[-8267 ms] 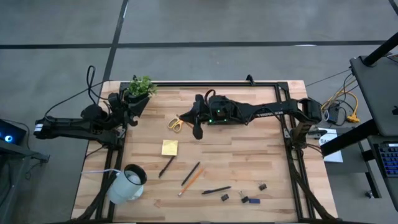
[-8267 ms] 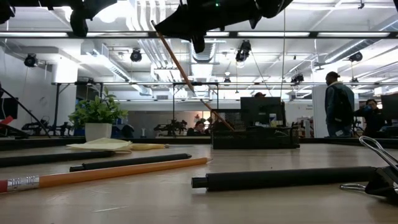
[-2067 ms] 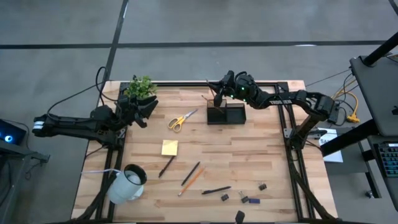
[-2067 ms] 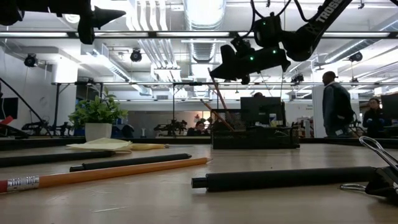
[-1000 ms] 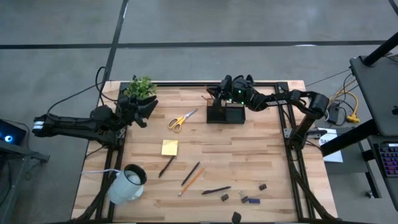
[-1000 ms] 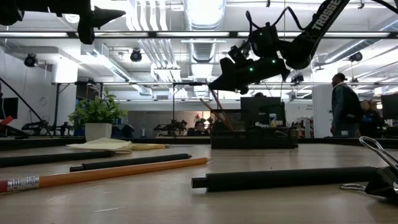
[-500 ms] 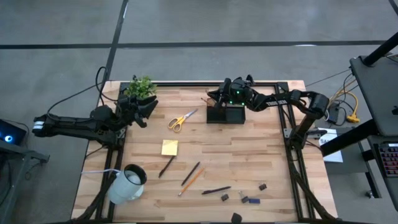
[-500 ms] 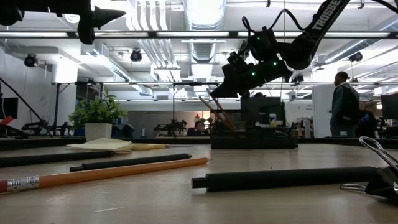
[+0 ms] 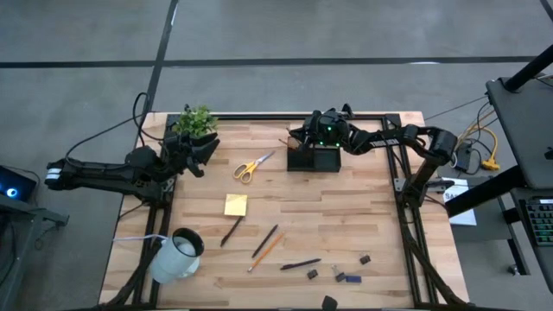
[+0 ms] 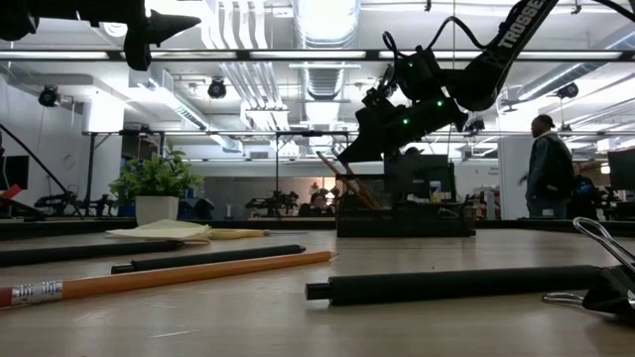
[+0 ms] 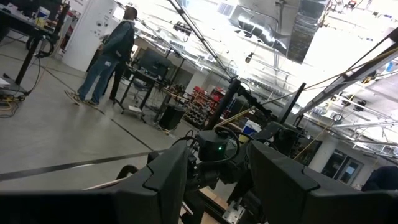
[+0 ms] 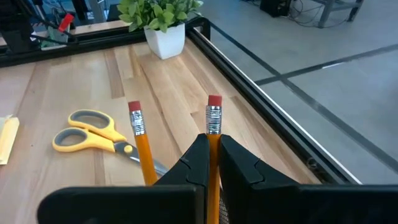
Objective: Pick and place office supplies into organizer
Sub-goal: Put the right pencil into the desk organizer, then put the left binder clip into the desk organizer
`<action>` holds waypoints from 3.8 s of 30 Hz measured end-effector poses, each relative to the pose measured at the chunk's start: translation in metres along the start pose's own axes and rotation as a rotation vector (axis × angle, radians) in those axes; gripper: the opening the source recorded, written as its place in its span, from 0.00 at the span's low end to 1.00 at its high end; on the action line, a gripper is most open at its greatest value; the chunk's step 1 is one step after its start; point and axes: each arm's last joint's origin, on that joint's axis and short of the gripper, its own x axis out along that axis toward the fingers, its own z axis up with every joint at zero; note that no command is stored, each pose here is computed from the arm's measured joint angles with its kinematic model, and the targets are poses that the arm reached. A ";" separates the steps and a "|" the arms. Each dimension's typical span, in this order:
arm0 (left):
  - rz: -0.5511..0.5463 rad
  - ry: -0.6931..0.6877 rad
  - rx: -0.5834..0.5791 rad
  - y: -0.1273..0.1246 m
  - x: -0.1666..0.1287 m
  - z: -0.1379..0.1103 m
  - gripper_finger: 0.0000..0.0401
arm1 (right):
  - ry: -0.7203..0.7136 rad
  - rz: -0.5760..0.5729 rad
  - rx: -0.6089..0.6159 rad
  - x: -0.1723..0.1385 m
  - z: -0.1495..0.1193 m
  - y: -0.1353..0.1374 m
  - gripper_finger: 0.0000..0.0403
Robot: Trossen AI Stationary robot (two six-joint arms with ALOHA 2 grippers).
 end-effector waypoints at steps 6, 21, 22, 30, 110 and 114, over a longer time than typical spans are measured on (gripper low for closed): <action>0.000 0.000 0.000 0.000 0.000 0.000 0.39 | 0.000 -0.002 0.016 0.000 0.000 0.000 0.03; 0.000 0.001 0.001 0.000 0.000 0.000 0.39 | 0.002 -0.003 0.055 0.000 0.000 0.000 0.24; 0.000 0.000 0.001 0.000 0.000 0.000 0.39 | 0.002 -0.003 0.056 0.000 0.000 0.000 0.24; 0.000 0.001 0.001 0.000 0.000 0.000 0.39 | -0.022 0.001 0.110 -0.003 0.006 0.000 0.27; 0.029 0.043 -0.074 -0.001 0.014 -0.016 0.39 | 0.287 0.505 -0.116 -0.136 0.056 0.240 0.39; 0.029 0.044 -0.074 -0.001 0.014 -0.017 0.39 | 0.387 0.501 -0.116 -0.129 0.056 0.261 0.39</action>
